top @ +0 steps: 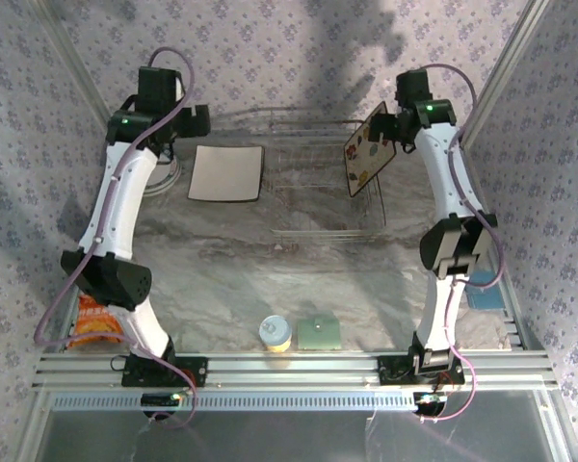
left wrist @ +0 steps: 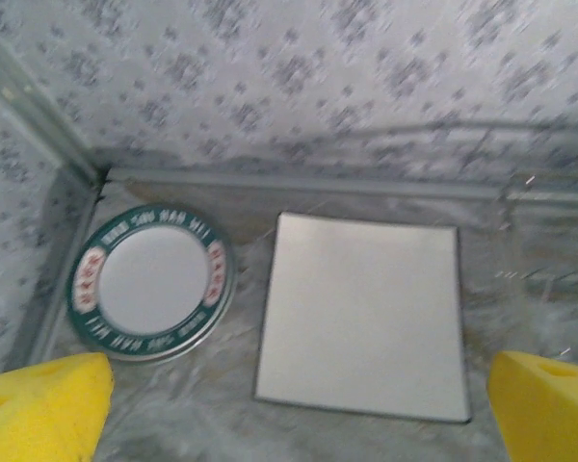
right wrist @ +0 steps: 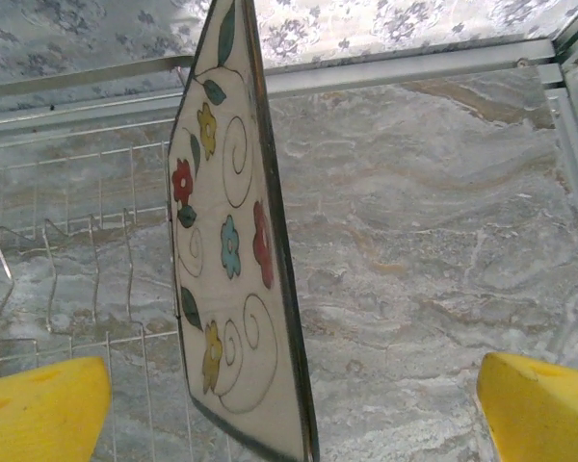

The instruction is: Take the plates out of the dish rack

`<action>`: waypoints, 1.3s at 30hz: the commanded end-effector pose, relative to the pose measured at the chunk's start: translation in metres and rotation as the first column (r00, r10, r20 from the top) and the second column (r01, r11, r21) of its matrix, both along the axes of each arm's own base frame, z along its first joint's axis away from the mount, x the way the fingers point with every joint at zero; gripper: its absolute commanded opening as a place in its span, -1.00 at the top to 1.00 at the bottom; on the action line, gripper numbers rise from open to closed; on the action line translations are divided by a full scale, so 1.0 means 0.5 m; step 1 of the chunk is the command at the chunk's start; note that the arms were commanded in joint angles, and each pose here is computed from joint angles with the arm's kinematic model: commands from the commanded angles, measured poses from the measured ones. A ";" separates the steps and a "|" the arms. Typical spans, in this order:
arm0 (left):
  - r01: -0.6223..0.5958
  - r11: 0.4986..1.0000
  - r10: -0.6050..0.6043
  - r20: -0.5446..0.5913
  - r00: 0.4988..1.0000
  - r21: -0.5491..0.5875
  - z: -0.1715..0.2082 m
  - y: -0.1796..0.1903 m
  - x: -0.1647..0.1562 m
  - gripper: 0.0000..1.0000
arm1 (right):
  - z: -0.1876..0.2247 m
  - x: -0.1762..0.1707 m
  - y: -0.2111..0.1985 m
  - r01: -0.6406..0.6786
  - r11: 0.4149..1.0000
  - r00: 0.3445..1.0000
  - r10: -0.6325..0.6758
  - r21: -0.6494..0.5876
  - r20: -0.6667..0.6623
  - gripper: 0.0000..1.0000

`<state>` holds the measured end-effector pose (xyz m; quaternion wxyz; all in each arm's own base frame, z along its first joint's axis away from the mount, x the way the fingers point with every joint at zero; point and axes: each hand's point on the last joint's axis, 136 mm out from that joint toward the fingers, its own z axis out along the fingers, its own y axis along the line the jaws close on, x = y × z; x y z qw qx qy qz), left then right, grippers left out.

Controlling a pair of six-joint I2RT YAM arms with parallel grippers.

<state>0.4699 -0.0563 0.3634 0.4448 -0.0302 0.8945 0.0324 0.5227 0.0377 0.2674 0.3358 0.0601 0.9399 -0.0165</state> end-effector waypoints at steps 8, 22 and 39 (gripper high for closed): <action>0.042 0.997 -0.027 -0.224 0.974 0.059 -0.134 0.032 0.002 -0.98 | -0.072 0.043 -0.003 0.006 1.000 0.997 -0.007 -0.014 -0.075 -0.64; 0.054 0.998 -0.047 -0.225 0.973 0.023 -0.151 0.028 0.014 -0.98 | -0.096 0.061 0.023 -0.005 1.000 0.996 0.007 0.014 -0.084 0.60; 0.059 0.998 -0.056 -0.221 0.974 0.006 -0.155 0.024 0.015 -0.98 | -0.047 0.056 0.056 -0.018 0.999 0.999 0.020 0.047 -0.031 1.00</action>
